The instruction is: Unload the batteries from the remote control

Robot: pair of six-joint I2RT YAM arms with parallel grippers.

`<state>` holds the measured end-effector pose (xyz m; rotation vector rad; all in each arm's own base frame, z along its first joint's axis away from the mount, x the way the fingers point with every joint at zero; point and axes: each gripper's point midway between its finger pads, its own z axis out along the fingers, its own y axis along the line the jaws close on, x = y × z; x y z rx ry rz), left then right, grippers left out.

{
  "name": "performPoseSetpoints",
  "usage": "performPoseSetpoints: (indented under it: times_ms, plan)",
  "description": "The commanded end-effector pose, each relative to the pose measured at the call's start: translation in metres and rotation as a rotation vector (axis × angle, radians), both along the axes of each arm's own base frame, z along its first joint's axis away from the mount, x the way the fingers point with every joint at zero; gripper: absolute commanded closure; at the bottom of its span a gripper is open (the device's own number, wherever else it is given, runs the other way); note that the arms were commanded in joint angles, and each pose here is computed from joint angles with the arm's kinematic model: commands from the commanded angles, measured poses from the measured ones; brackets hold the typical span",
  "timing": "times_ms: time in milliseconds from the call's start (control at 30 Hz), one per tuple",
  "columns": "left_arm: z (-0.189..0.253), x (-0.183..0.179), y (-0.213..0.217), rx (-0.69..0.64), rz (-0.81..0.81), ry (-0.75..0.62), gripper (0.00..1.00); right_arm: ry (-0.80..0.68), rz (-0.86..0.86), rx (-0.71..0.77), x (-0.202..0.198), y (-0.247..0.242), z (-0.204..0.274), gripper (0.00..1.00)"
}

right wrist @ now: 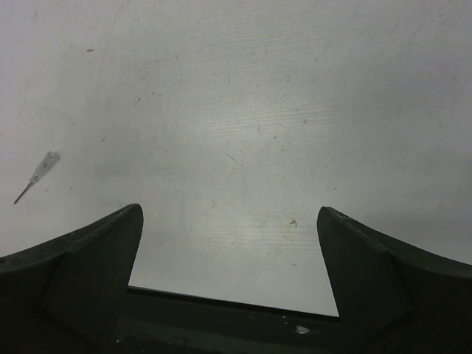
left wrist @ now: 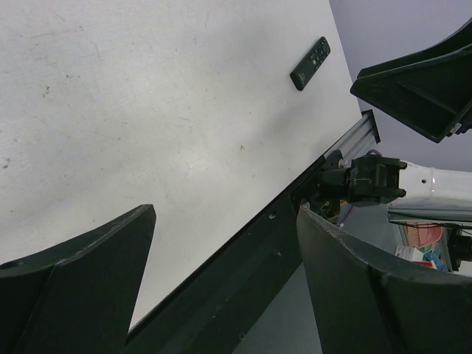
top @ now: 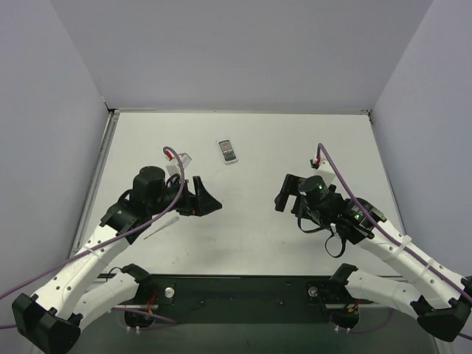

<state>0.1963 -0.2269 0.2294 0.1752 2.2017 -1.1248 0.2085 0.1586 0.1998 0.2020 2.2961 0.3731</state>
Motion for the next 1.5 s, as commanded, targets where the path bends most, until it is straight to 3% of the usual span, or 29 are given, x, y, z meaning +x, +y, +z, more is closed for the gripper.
performPoseSetpoints:
  times_ms: [0, 167, 467, 600, 700, 933, 1267, 1467]
  plan:
    - [0.023, 0.011, 0.001, -0.018, 0.024, -0.074, 0.12, -0.008, -0.076, -0.021, 0.003, -0.014, -0.002, 0.01]
    - [0.025, 0.015, 0.011, 0.036, 0.059, -0.102, 0.12, -0.036, -0.232, -0.088, 0.01, -0.043, -0.002, 0.01]
    - [-0.018, 0.037, 0.085, 0.437, 0.282, -0.006, 0.12, 0.11, -0.671, -0.37, 0.015, -0.156, -0.034, 0.07]
    - [-0.022, 0.038, 0.103, 0.43, 0.303, -0.009, 0.12, 0.225, -0.795, -0.495, 0.017, -0.203, -0.04, 0.06]
    - [-0.031, 0.037, 0.11, 0.412, 0.311, -0.043, 0.12, 0.352, -0.918, -0.457, 0.009, -0.23, -0.054, 0.06]
    - [-0.032, 0.024, 0.104, 0.328, 0.305, -0.089, 0.12, 0.49, -1.28, -0.349, -0.021, -0.276, -0.085, 0.12]
    - [-0.02, 0.016, 0.106, 0.31, 0.332, -0.173, 0.12, 0.616, -1.343, -0.244, -0.012, -0.282, -0.136, 0.17]
    - [-0.019, 0.014, 0.106, 0.305, 0.332, -0.184, 0.12, 0.581, -1.32, -0.137, 0.01, -0.278, -0.153, 0.25]
